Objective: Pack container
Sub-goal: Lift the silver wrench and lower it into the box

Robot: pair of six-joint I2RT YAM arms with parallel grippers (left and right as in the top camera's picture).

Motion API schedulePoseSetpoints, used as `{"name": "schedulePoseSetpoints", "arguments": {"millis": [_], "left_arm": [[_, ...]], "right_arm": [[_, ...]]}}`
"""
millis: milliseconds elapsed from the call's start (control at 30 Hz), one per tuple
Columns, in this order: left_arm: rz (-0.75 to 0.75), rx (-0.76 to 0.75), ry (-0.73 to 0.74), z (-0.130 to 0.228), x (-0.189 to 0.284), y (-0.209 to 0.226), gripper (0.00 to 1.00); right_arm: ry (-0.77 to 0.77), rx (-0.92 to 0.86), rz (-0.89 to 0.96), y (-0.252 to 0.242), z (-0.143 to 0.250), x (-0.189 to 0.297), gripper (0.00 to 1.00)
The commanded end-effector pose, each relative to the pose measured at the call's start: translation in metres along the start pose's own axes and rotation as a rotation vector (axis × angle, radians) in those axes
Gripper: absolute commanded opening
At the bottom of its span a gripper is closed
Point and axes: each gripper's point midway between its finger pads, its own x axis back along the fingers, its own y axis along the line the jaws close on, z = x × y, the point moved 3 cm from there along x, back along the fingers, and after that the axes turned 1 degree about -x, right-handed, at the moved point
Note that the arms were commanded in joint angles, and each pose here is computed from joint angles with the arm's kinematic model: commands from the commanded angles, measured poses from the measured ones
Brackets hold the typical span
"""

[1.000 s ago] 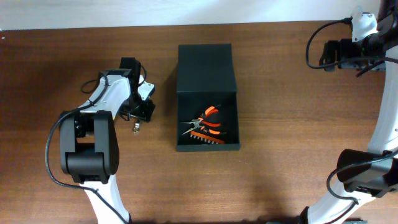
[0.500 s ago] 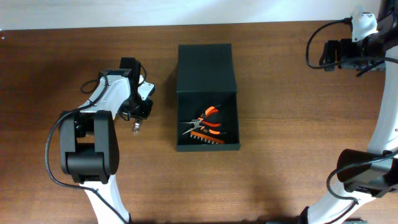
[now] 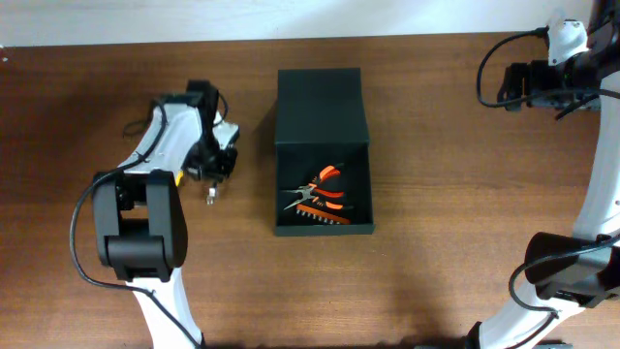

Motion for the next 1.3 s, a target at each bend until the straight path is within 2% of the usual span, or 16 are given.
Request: {"name": "schedulePoseSetpoints", "arguments": {"millis": [0,133,233,400,567,733,900,1267], "left_arm": [[-0.006,-0.039,-0.2,-0.038,0.075,-0.016,0.02],[0.002,-0.219,-0.379,-0.056,0.142,-0.05,0.02],[0.017,-0.486,-0.477,-0.057,0.174,-0.096,0.02],[0.018,-0.928,-0.45,-0.04,0.171,-0.174,0.02],[0.037,-1.124,-0.384,-0.02,0.153,-0.231,0.02],[0.03,-1.143,-0.277,-0.009,0.12,-0.233,0.02],[0.049,-1.095,-0.209,-0.004,0.095,-0.214,0.02],[0.047,-1.042,-0.206,-0.013,0.051,-0.192,0.02]], "right_arm": [[0.001,-0.01,-0.014,0.002,0.0,-0.002,0.99],[0.001,-0.011,-0.013,0.002,0.0,-0.002,0.99],[0.0,-0.011,-0.013,0.002,0.0,-0.002,0.99],[-0.004,-0.007,-0.013,0.002,-0.001,-0.002,0.99],[-0.003,-0.007,-0.013,0.002,-0.001,-0.002,0.99],[-0.003,-0.007,-0.013,0.002,-0.001,-0.002,0.99],[-0.002,-0.007,-0.013,0.002,-0.001,-0.002,0.99],[0.004,-0.007,-0.015,0.002,0.0,-0.002,0.99]]}}
